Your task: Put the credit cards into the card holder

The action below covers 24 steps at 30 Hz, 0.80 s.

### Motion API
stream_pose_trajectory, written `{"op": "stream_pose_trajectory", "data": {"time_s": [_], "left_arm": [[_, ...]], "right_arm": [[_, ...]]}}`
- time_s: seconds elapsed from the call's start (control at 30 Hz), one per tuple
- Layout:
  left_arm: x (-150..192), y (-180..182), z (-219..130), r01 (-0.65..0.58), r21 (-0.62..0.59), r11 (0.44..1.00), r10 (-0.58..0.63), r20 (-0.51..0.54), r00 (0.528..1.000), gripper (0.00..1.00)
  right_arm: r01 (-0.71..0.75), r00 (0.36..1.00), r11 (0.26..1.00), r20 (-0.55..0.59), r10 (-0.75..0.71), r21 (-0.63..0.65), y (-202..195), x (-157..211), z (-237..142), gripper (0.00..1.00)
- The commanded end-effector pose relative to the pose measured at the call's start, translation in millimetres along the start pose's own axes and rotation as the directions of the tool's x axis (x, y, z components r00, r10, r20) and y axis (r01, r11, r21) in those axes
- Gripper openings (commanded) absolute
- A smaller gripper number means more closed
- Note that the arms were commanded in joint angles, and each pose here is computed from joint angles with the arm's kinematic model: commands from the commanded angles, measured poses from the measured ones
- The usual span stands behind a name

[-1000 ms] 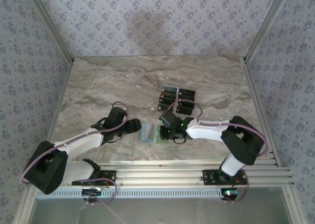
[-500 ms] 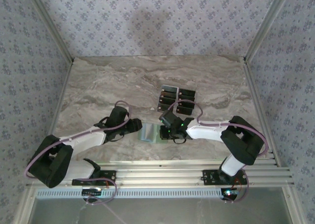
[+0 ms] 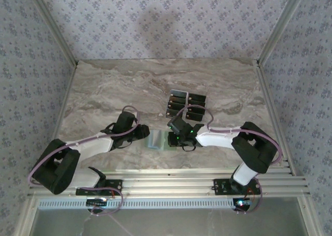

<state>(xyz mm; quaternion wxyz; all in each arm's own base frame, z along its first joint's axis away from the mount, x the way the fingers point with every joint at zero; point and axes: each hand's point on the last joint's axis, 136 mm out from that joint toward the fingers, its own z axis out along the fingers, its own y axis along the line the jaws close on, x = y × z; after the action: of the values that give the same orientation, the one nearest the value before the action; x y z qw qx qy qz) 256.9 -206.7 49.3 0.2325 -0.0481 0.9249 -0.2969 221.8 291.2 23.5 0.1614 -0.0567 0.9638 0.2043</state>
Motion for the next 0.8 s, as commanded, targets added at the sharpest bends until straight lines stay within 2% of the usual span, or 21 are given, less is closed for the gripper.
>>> {"op": "stream_pose_trajectory", "data": {"time_s": [0.0, 0.1, 0.3, 0.53, 0.77], "left_arm": [[-0.7, -3.2, 1.9, 0.002, 0.023, 1.0, -0.002, 0.001, 1.0, 0.28], [-0.9, -5.4, 2.4, 0.002, 0.035, 0.999, -0.002, 0.002, 1.0, 0.22], [-4.2, -13.1, -1.2, 0.004, 0.069, 0.998, -0.005, 0.013, 1.0, 0.0], [-18.5, -45.8, -20.5, 0.017, 0.18, 0.984, -0.03, 0.07, 0.997, 0.0], [-11.2, -70.2, -10.5, -0.012, 0.195, 0.981, 0.006, 0.034, 0.999, 0.0]], "right_arm": [[-0.015, 0.997, 0.997, -0.069, 0.021, 0.077, -24.2, 20.8, 14.2, 0.19], [-0.014, 0.997, 0.997, -0.072, 0.02, 0.079, -25.1, 21.5, 15.0, 0.19], [-0.017, 0.996, 0.996, -0.081, 0.024, 0.083, -26.7, 22.7, 17.3, 0.19], [-0.014, 0.995, 0.998, -0.093, 0.02, 0.067, -22.2, 20.2, 22.7, 0.19], [-0.017, 0.994, 0.998, -0.107, 0.023, 0.055, -19.2, 21.4, 29.0, 0.19]]}}
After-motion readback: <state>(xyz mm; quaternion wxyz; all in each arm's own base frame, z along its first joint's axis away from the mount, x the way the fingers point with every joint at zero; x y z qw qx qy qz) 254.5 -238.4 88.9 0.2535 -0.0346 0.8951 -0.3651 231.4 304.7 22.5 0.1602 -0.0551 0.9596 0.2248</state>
